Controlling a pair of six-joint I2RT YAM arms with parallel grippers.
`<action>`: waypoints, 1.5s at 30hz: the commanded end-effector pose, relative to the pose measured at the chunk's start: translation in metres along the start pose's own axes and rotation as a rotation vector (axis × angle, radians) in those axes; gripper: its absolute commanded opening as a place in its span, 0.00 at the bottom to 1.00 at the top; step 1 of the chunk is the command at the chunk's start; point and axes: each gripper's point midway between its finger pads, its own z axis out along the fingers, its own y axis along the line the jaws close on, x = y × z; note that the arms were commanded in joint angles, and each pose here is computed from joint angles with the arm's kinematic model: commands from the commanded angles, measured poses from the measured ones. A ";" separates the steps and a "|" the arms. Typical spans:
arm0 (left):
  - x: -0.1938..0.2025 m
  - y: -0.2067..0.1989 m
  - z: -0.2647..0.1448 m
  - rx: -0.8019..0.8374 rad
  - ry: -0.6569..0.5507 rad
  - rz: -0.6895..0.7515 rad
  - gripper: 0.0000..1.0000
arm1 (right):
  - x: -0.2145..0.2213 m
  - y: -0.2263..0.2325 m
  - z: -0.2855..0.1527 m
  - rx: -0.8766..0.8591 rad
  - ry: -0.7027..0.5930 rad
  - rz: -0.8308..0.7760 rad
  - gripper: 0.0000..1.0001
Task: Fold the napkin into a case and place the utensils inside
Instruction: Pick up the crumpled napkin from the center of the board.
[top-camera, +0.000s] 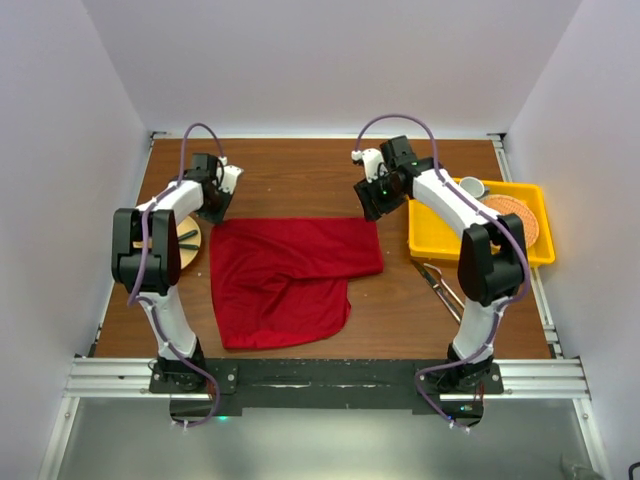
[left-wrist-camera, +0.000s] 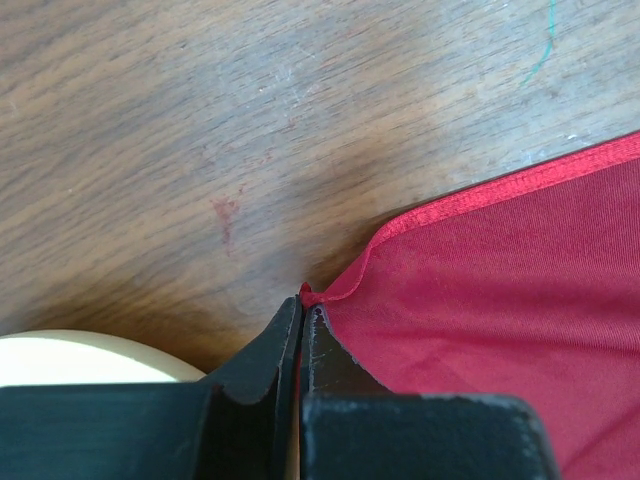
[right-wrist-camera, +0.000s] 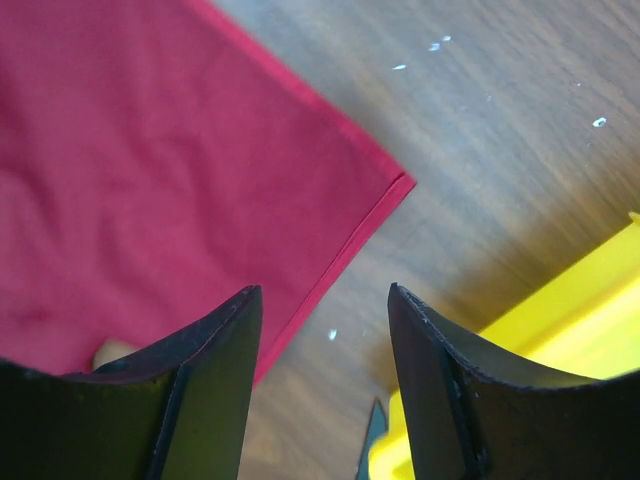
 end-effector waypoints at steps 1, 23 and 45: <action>-0.014 0.003 -0.002 0.007 -0.025 -0.033 0.00 | -0.025 -0.022 0.012 0.110 -0.060 0.062 0.57; -0.015 -0.005 0.009 0.052 -0.011 -0.050 0.00 | 0.011 -0.041 0.079 0.167 0.072 0.089 0.43; -0.159 0.014 -0.139 0.067 -0.513 -0.063 0.00 | -0.141 -0.037 -0.053 0.202 -0.403 0.009 0.00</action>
